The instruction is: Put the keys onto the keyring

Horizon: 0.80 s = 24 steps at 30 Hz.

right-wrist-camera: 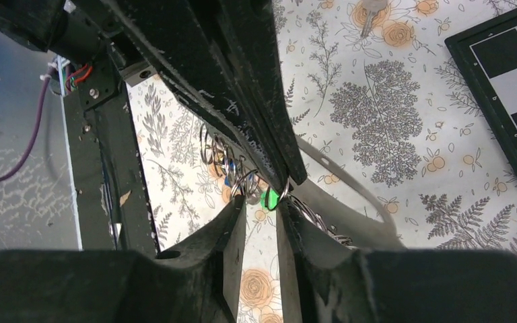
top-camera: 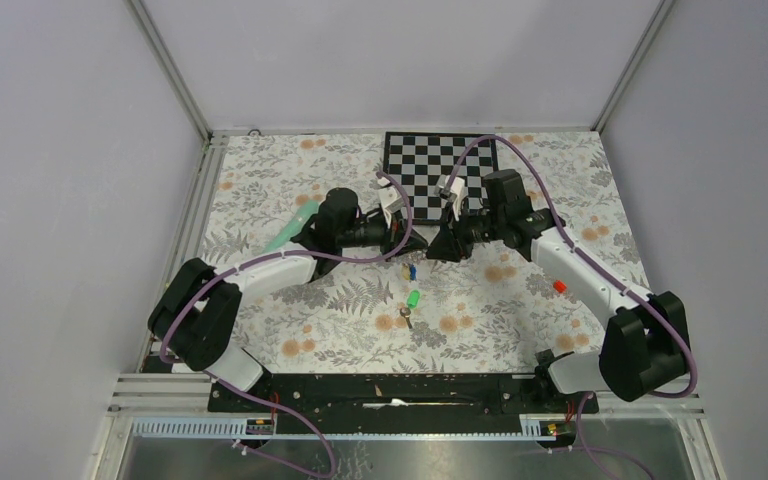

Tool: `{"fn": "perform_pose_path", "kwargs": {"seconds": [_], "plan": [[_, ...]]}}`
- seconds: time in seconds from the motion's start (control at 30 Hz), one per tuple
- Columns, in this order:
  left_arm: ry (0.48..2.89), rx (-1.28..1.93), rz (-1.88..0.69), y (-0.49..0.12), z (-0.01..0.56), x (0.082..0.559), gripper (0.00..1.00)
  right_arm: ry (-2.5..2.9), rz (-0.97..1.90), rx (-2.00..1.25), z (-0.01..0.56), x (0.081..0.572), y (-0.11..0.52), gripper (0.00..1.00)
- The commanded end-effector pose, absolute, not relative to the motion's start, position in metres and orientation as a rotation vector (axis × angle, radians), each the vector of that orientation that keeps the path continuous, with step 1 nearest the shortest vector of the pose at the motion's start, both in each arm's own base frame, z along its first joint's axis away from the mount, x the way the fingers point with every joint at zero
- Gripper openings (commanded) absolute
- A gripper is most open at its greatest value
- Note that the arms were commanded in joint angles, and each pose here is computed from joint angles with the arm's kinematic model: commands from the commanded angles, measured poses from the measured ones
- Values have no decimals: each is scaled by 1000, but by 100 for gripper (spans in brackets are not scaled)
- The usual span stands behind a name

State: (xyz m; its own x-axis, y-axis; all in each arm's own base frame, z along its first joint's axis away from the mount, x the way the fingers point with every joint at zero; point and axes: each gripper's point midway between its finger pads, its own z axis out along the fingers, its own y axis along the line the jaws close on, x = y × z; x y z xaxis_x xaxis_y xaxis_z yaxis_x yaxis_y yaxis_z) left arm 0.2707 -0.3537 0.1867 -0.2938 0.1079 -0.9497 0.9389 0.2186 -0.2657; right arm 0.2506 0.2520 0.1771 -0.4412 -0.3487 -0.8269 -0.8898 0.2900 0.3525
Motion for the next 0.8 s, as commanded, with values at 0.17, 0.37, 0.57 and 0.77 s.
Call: {"fn": "perform_pose_path", "kwargs": {"seconds": [0.17, 0.37, 0.57, 0.77], "plan": [[1592, 848, -991, -332, 202, 324, 0, 1669, 1194, -1381, 228, 201, 254, 36], [1476, 901, -1123, -332, 218, 305, 0, 1713, 1009, -1337, 227, 220, 241, 35], [1407, 974, -1193, -334, 225, 287, 0, 1739, 955, -1260, 232, 238, 241, 35], [1336, 1028, -1254, -334, 234, 271, 0, 1715, 989, -1234, 237, 246, 249, 55]]}}
